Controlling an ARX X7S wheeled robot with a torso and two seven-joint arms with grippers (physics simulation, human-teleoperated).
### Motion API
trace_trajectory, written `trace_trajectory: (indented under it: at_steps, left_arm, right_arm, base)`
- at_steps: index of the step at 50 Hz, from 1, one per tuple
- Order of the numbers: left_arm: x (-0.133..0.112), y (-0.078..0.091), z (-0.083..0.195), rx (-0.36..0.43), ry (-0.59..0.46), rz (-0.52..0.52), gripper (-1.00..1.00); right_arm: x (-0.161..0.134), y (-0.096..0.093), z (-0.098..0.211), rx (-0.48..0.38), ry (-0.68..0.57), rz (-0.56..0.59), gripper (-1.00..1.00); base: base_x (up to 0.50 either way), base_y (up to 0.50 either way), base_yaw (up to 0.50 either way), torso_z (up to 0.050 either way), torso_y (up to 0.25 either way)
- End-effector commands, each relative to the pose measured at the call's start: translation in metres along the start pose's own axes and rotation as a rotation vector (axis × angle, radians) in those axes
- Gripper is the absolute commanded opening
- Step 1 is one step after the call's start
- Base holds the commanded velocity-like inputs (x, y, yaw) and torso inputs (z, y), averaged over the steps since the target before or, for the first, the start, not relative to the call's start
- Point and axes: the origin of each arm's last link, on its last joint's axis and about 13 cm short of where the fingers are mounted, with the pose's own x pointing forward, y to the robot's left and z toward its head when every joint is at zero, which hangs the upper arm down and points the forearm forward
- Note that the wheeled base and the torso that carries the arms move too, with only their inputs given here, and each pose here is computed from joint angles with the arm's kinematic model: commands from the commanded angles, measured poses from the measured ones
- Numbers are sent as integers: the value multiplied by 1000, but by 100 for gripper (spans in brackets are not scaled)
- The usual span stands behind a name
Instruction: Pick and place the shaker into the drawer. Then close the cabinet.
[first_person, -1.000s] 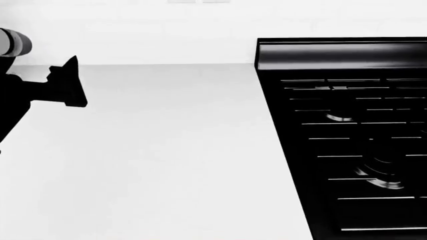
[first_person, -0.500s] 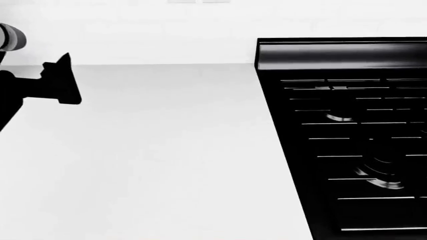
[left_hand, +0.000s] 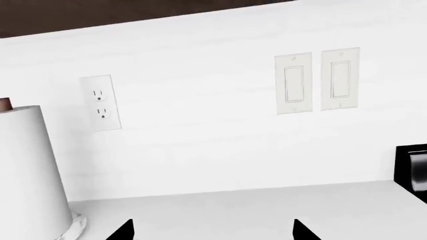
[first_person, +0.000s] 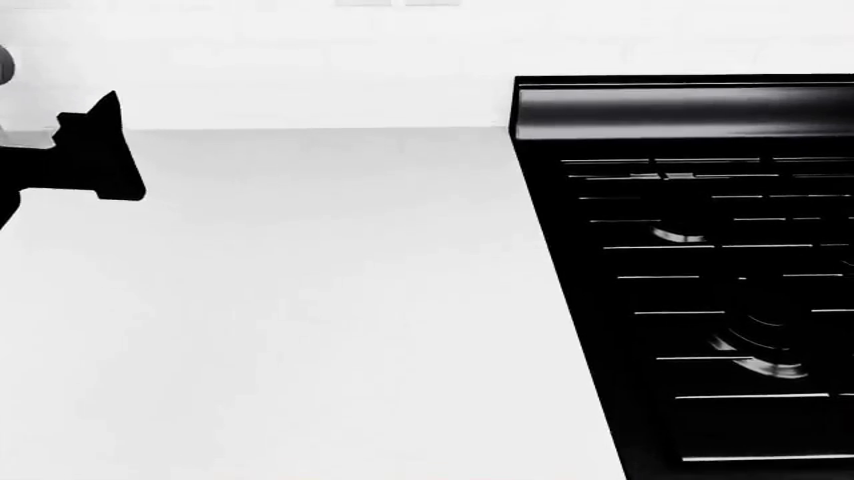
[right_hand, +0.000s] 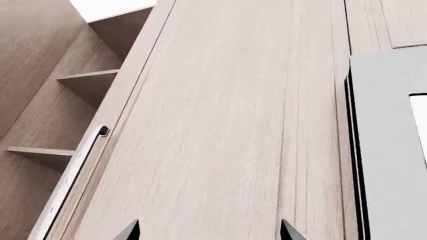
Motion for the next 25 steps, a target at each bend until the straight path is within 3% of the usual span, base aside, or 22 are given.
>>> trace_trajectory:
  at_steps: [1,11,25]
  left_arm:
    - [-9,2,6,-16,-35,6,100]
    - [-16,5,11,-38,-71,24,100]
    - [-50,19,46,-80,-226,50,100]
  right_arm:
    - [-63,6,-7,-104,-24,-65,100]
    - [-105,6,-27,-147,-22,-143,100]
    - [-141,-1,-49,-143,30,-242,100]
  base:
    - [0,0,0,0,0]
    - [0,0,0,0,0]
    - [0,0,0,0,0]
